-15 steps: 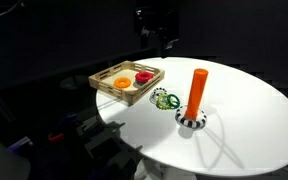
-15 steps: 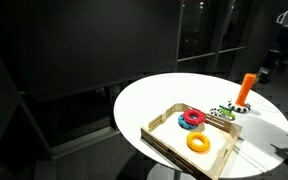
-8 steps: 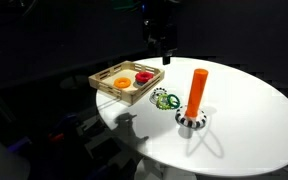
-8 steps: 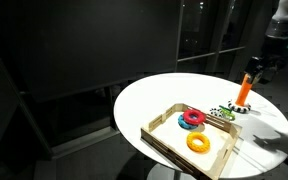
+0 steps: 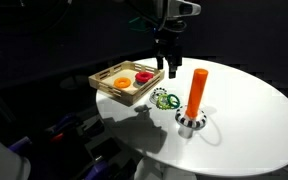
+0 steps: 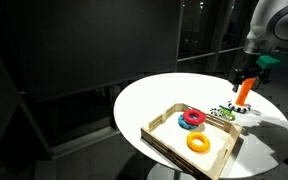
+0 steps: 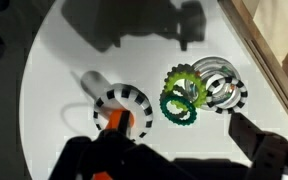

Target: Move the dark green ring from the table to the tray

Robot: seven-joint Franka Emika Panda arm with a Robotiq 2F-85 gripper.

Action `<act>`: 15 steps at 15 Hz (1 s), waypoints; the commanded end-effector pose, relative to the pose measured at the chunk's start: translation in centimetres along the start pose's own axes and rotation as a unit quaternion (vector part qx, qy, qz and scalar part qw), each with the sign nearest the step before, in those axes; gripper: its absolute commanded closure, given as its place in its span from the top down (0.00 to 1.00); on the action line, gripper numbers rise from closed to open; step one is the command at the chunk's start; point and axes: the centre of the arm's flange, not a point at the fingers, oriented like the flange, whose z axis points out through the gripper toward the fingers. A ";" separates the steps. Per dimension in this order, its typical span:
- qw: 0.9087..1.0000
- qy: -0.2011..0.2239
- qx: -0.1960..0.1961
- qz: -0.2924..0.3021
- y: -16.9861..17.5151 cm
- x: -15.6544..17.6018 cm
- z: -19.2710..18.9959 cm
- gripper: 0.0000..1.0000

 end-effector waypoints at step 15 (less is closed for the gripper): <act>0.993 -0.010 -0.074 0.091 -5.7 6.2 10.2 1.00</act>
